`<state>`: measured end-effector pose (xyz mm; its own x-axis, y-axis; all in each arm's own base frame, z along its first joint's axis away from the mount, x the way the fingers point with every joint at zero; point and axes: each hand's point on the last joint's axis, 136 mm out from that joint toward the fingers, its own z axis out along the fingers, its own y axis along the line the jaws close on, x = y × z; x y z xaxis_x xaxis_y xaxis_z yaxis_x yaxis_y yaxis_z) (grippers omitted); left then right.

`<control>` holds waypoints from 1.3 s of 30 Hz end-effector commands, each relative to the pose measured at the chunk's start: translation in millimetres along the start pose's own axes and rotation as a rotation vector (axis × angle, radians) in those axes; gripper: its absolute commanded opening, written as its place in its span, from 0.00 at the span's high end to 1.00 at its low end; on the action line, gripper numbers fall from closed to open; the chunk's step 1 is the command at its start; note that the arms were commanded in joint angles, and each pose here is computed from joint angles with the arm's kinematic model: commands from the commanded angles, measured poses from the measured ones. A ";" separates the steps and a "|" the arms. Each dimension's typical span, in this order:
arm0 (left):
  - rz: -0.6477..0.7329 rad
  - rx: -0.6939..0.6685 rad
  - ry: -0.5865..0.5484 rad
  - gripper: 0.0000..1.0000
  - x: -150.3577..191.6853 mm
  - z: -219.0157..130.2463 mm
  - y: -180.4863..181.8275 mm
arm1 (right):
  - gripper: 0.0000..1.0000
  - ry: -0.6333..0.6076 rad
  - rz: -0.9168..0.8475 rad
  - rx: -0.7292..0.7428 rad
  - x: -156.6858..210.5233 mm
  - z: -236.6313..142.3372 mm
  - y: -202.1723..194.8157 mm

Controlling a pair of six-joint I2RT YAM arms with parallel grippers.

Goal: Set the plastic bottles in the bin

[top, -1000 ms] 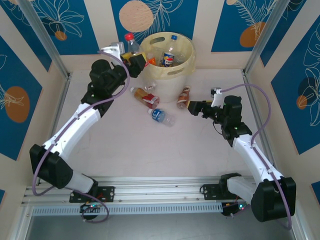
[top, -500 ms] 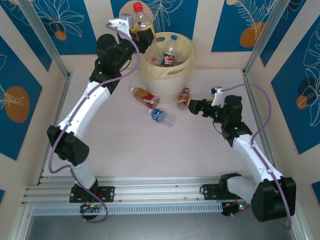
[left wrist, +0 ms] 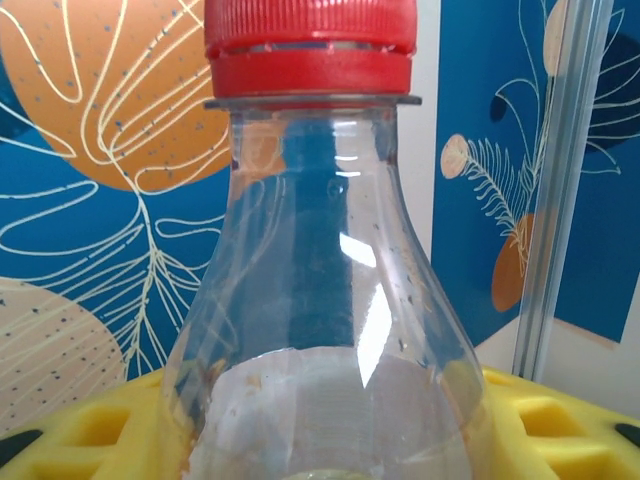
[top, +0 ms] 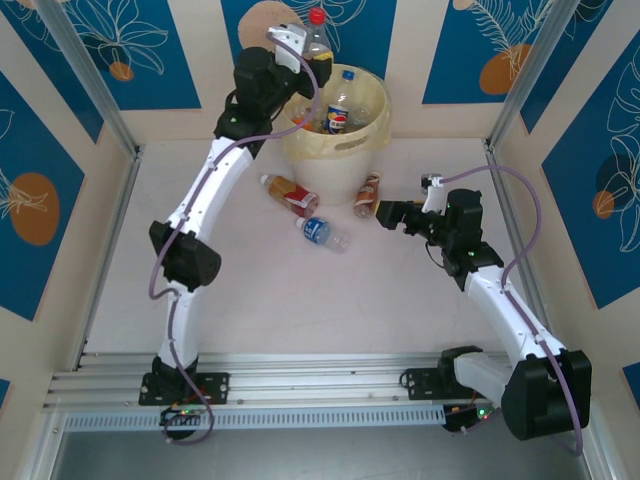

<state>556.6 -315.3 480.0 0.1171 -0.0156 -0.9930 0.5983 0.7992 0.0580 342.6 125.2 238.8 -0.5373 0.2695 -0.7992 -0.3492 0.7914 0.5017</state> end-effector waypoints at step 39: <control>-0.473 -0.123 0.489 0.00 130.1 -16.3 -1.8 | 0.01 0.092 0.051 0.055 3.4 26.2 -18.9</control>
<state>533.2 -314.0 383.4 -0.5089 -0.1264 -0.8515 0.4654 0.7918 -0.3956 365.1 124.2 209.7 -0.6234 0.2535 -0.7396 -0.2744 0.8149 0.5106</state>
